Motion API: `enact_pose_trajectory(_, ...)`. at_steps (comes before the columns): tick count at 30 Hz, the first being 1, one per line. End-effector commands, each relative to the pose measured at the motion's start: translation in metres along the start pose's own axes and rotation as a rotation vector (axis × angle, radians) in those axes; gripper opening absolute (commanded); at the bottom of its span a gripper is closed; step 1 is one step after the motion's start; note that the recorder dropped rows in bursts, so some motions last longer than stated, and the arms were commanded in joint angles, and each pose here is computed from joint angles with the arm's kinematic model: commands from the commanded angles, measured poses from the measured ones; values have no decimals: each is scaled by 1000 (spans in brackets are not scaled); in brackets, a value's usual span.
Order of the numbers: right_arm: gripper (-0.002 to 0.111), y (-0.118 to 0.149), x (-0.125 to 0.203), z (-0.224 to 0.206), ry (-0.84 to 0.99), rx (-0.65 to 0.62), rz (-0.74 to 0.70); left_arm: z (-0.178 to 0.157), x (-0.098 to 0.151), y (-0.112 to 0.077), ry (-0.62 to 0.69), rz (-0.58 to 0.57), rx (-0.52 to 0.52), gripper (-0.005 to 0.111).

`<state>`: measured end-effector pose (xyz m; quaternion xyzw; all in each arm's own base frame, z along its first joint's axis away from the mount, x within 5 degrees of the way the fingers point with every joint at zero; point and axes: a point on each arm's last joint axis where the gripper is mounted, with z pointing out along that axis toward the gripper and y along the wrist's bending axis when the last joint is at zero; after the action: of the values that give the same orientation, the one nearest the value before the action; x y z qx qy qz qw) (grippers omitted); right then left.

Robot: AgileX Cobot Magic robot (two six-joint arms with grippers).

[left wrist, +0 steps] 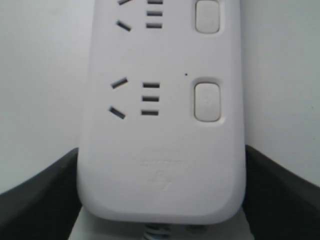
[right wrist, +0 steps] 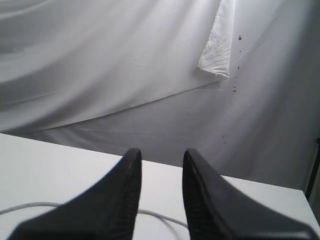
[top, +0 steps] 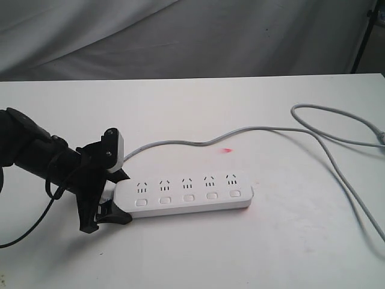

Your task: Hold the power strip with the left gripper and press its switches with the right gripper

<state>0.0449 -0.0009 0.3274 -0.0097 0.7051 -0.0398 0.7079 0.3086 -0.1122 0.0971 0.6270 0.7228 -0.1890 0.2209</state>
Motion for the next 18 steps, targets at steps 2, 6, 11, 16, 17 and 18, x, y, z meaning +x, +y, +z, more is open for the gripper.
enact_pose_trajectory(2, 27, -2, 6, -16, -13, 38, -18, 1, 0, 1, 19, 27, -15, 0)
enact_pose_trajectory(6, 27, -1, 24, -16, -5, 39, -22, 1, 0, 1, 19, 27, -15, 0)
enact_pose_trajectory(11, 27, 1, 52, -6, 23, 35, -22, 1, 0, 1, 19, 27, -15, 0)
enact_pose_trajectory(16, 27, 2, 67, 0, 33, 33, -23, 1, 0, 1, 19, 27, -15, 0)
enact_pose_trajectory(17, 27, 2, 71, 1, 44, 32, -23, 1, 0, 1, 19, 27, -15, 0)
enact_pose_trajectory(18, 27, 2, 75, 2, 54, 31, -22, 1, 0, 1, 19, 27, -15, 0)
